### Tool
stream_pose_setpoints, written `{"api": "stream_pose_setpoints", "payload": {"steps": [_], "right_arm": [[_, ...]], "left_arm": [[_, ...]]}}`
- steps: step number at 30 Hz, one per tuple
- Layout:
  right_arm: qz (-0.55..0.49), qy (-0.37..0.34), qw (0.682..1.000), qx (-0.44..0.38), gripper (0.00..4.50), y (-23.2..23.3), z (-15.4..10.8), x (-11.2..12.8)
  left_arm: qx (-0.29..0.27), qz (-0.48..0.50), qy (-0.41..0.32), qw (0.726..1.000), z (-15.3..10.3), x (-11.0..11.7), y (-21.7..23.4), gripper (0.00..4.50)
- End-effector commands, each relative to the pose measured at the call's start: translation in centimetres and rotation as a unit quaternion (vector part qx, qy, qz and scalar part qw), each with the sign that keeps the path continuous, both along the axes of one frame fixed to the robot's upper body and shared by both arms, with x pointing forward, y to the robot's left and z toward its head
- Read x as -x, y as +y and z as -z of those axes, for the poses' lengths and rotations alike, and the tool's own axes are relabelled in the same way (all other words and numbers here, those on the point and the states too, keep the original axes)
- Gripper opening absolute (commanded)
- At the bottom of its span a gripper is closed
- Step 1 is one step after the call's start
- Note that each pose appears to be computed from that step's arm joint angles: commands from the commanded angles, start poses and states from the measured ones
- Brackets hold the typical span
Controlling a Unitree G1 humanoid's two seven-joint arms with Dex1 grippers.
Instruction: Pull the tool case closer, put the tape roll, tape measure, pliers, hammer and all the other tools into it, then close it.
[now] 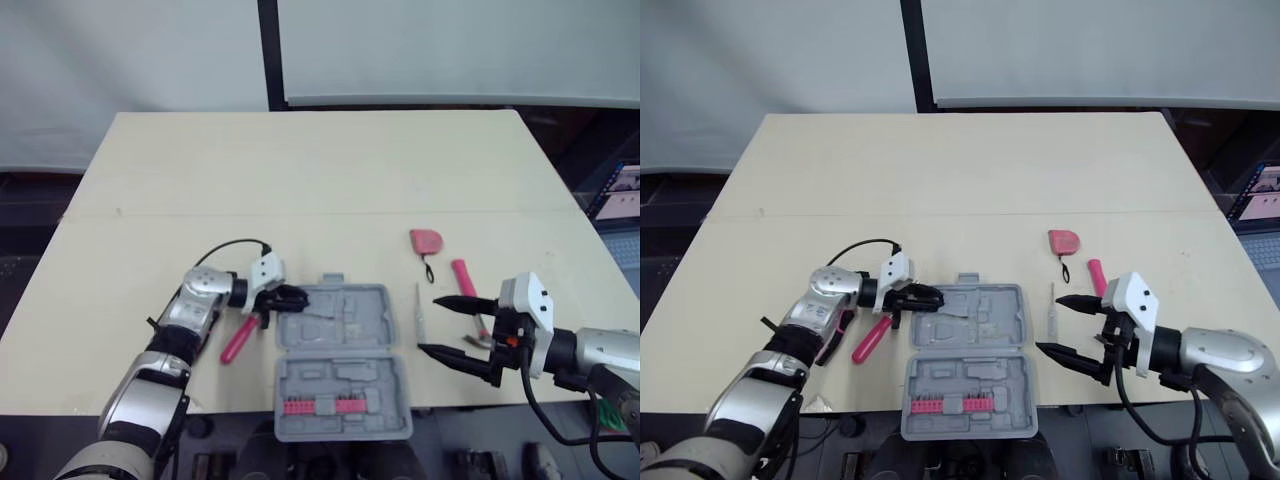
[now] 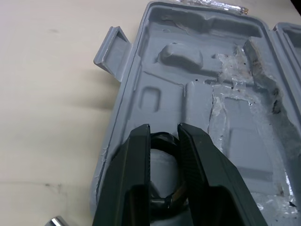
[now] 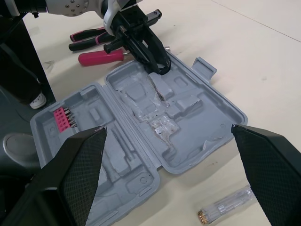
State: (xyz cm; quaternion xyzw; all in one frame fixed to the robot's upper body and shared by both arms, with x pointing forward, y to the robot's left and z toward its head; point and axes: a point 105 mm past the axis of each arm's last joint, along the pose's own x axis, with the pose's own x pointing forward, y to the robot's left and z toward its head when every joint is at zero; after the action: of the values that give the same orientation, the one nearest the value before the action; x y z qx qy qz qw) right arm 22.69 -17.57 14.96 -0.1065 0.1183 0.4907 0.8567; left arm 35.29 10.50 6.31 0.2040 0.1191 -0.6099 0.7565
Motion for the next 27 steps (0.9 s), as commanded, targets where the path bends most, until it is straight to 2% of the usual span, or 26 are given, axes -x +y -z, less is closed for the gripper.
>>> {"api": "stream_pose_setpoints", "payload": {"steps": [1, 6, 11, 15, 18, 21, 23, 24, 27], "right_arm": [[-0.015, -0.009, 1.000, -0.007, 4.50, 0.4, -0.6, 0.2], [-0.014, -0.009, 1.000, -0.007, 4.50, 0.4, -0.5, 0.1], [-0.012, -0.010, 1.000, -0.005, 4.50, 0.3, -0.5, 0.1], [-0.007, -0.015, 1.000, 0.001, 4.50, -0.1, -0.9, -0.1], [0.002, -0.018, 1.000, 0.011, 4.50, -1.1, -1.4, -0.1], [0.021, -0.012, 0.999, 0.028, 4.50, -2.7, -1.7, 0.0], [0.047, -0.002, 0.998, 0.041, 4.50, -4.8, -1.9, 0.2], [0.060, 0.003, 0.997, 0.048, 4.50, -5.9, -2.0, 0.4], [0.104, 0.017, 0.992, 0.071, 4.50, -9.3, -2.1, 0.9]], "left_arm": [[-0.019, -0.007, -0.005, 1.000, 0.5, -0.2, 0.7, 1.01], [-0.023, -0.002, -0.010, 1.000, 0.9, 0.0, 0.9, 1.01], [-0.007, 0.005, -0.028, 1.000, 0.0, 0.0, 0.7, 1.01], [0.053, -0.005, -0.041, 0.998, -3.7, -0.2, 1.4, 1.01], [0.111, -0.020, -0.031, 0.993, -7.5, 1.4, 3.7, 1.85], [0.111, -0.059, -0.031, 0.992, -9.2, 3.7, 6.9, 3.34], [0.106, -0.130, -0.017, 0.986, -9.8, 5.5, 10.6, 4.29], [0.101, -0.172, -0.007, 0.980, -9.8, 6.4, 12.7, 4.45], [0.072, -0.276, 0.010, 0.958, -9.1, 9.3, 18.0, 4.45]]}}
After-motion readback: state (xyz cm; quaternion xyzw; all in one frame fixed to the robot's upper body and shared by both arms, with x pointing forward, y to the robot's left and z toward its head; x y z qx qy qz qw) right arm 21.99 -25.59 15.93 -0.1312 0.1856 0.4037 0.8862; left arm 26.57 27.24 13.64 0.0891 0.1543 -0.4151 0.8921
